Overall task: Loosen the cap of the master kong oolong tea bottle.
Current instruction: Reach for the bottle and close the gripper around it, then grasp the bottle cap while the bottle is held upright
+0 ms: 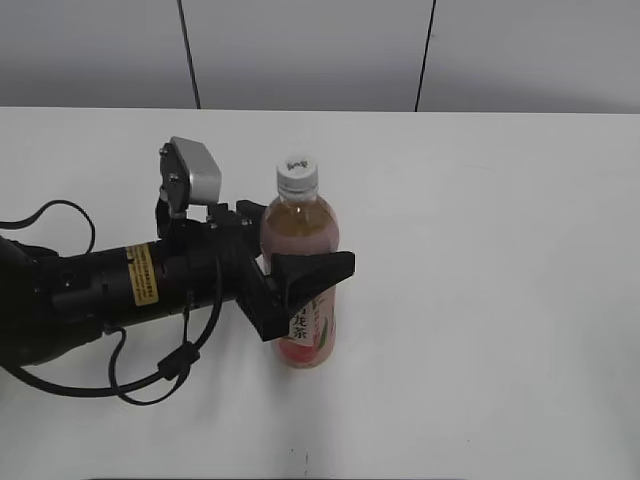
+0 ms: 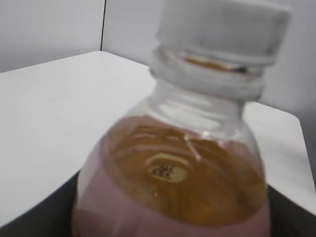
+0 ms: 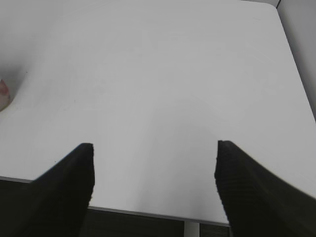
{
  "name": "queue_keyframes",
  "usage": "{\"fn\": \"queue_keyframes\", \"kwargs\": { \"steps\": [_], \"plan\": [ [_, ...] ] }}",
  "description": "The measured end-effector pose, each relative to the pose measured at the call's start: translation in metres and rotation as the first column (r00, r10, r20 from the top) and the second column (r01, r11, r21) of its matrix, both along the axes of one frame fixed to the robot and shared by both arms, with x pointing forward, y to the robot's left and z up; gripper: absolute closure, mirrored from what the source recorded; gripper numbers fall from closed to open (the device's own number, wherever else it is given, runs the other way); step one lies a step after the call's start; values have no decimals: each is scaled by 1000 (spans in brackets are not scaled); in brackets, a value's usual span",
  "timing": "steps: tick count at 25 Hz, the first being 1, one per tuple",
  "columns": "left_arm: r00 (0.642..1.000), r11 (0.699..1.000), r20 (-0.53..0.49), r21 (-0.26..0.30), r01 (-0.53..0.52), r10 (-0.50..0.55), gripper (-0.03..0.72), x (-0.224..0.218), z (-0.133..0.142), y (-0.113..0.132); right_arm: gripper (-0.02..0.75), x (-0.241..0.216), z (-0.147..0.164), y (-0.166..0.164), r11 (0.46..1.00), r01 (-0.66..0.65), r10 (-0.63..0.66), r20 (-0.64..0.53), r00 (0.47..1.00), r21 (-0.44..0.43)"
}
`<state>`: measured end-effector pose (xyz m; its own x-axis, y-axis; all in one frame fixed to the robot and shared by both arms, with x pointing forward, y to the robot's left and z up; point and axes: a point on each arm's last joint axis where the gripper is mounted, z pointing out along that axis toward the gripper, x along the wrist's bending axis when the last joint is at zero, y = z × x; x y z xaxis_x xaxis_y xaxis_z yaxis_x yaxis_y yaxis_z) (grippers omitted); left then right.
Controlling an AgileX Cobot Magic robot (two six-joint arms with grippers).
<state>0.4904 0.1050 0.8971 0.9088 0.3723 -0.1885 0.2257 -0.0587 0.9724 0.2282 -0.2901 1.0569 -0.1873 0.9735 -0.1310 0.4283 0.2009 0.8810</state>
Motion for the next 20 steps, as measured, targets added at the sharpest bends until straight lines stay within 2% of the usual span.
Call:
{"fn": "queue_keyframes", "kwargs": {
  "steps": [3, 20],
  "plan": [
    [1000, 1000, 3, 2, -4, 4, 232, 1, 0, 0, 160, 0, 0, 0, 1000, 0, 0, -1, 1000, 0],
    [1000, 1000, 7, 4, -3, 3, 233, 1, 0, 0, 160, 0, 0, 0, 1000, 0, 0, -1, 1000, 0]
  ]
}}
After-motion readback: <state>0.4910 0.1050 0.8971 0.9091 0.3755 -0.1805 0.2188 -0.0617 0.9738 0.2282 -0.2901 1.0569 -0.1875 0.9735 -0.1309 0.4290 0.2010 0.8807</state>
